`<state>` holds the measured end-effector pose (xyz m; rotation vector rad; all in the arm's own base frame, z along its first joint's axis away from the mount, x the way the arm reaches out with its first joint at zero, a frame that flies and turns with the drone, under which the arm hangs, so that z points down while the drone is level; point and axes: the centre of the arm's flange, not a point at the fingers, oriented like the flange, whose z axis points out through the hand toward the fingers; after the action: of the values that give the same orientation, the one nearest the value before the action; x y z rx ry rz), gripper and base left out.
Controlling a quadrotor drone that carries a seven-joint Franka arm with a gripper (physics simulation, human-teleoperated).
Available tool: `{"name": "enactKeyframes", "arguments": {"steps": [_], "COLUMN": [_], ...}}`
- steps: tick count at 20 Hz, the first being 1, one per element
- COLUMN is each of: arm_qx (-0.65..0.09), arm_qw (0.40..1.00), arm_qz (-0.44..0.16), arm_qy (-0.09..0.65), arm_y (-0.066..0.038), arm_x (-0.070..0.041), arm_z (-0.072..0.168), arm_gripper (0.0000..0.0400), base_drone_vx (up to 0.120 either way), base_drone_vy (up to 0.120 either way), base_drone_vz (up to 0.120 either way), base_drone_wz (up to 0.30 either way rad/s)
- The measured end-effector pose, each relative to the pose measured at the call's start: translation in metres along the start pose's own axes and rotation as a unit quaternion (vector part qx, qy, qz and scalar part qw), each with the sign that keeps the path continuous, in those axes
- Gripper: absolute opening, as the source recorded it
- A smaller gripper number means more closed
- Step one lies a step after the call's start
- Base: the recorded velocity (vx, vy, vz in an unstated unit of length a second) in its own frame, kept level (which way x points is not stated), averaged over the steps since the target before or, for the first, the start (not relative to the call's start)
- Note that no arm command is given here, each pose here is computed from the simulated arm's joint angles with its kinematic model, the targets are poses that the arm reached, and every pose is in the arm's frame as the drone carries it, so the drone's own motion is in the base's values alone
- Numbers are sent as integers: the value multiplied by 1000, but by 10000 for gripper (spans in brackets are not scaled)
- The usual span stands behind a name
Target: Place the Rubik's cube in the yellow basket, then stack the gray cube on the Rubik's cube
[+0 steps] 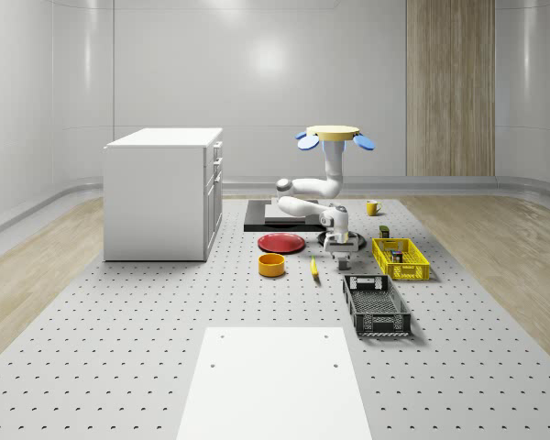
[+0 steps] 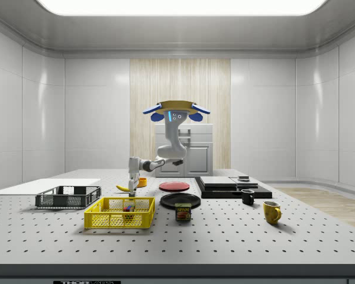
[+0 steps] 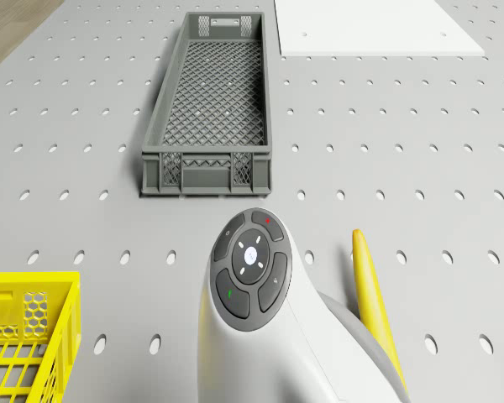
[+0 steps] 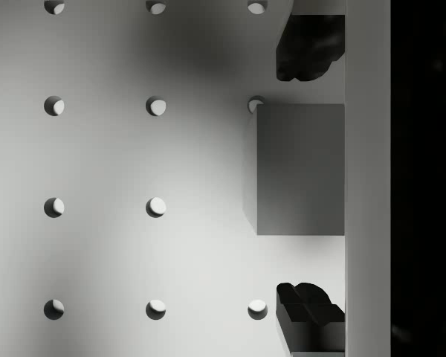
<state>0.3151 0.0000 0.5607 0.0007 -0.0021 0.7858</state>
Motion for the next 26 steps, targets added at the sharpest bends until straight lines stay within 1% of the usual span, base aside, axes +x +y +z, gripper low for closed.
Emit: {"name": "enactKeyframes", "arguments": {"steps": [5,9,15,24,26], "arm_qx": [0,0,0,0,0], "arm_qw": [1000,1000,1000,1000,1000], "arm_qz": [0,0,0,0,0], "arm_qy": [0,0,0,0,0], "arm_y": [-6,-8,-12,-14,-14], "arm_x": [6,8,6,6,5], "arm_z": [7,14,19,24,25], "arm_gripper": [400,400,400,400,349], "base_drone_vx": [0,0,0,0,0], "base_drone_vy": [0,0,0,0,0], "base_drone_vz": [0,0,0,0,0], "base_drone_wz": [0,0,0,0,0]}}
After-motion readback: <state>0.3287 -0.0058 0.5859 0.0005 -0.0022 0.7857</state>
